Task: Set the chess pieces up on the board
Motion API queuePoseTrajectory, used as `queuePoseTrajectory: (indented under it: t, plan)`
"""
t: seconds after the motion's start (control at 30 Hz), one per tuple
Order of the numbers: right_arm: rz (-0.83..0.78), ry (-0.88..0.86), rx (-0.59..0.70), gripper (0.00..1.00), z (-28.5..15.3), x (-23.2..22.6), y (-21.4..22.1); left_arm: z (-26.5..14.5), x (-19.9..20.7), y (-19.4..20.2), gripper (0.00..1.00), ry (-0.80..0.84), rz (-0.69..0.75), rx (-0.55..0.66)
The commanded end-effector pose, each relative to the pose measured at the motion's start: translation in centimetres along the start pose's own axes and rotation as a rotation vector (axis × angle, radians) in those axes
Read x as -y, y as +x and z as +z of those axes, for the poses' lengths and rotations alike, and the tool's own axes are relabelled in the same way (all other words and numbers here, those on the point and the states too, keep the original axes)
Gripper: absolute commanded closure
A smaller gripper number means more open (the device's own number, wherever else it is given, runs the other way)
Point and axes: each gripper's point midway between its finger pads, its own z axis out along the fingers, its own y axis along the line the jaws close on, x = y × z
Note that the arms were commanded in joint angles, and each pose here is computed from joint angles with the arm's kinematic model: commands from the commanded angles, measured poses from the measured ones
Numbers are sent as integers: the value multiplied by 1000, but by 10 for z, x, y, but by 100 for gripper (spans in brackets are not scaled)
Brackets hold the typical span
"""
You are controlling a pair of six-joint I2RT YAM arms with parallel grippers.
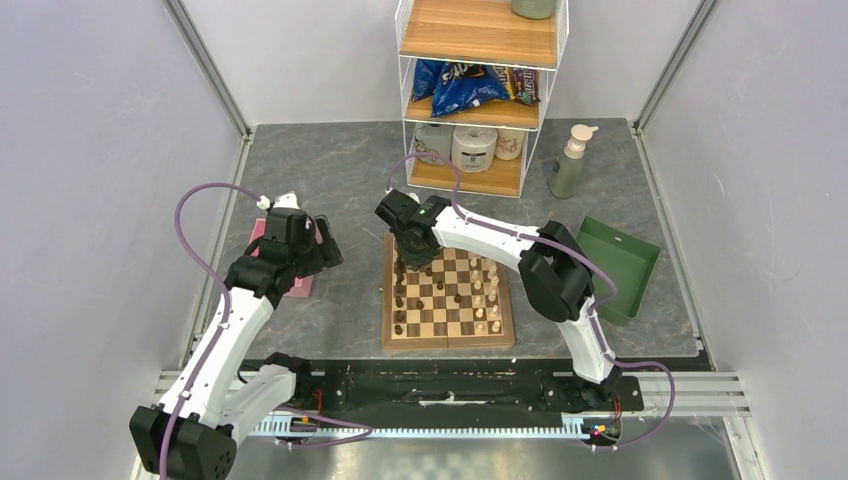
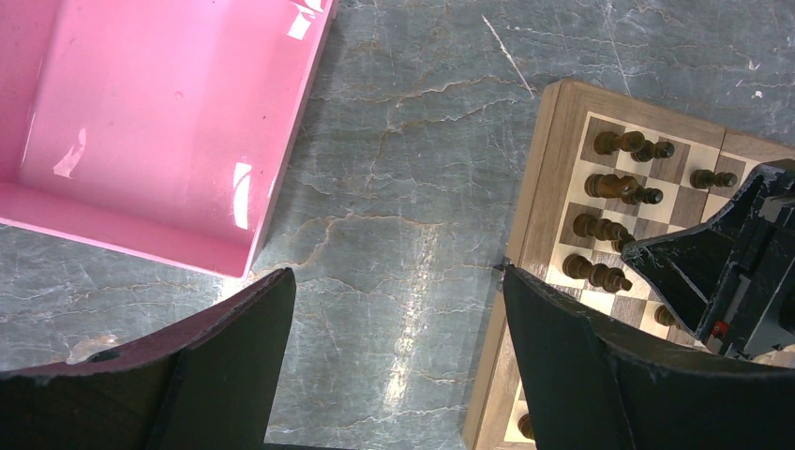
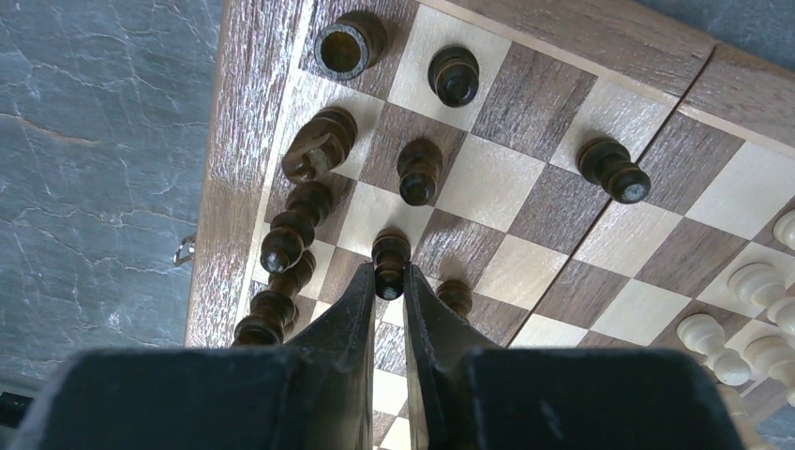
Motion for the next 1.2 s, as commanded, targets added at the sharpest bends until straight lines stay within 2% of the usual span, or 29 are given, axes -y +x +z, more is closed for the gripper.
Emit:
queuePoseTrajectory:
  t: [0.0, 0.5, 0.9, 1.17]
  plan:
    - [16, -10, 56, 85, -1, -8, -19, 0, 2, -7, 12, 20, 29, 25]
    - [25, -21, 50, 83, 5, -12, -18, 0, 3, -7, 12, 21, 28, 24]
    - [17, -29, 110, 59, -29, -6, -29, 1, 3, -6, 12, 25, 30, 16]
    - [21, 34, 132, 58, -46, 15, -21, 1, 4, -5, 12, 27, 30, 15]
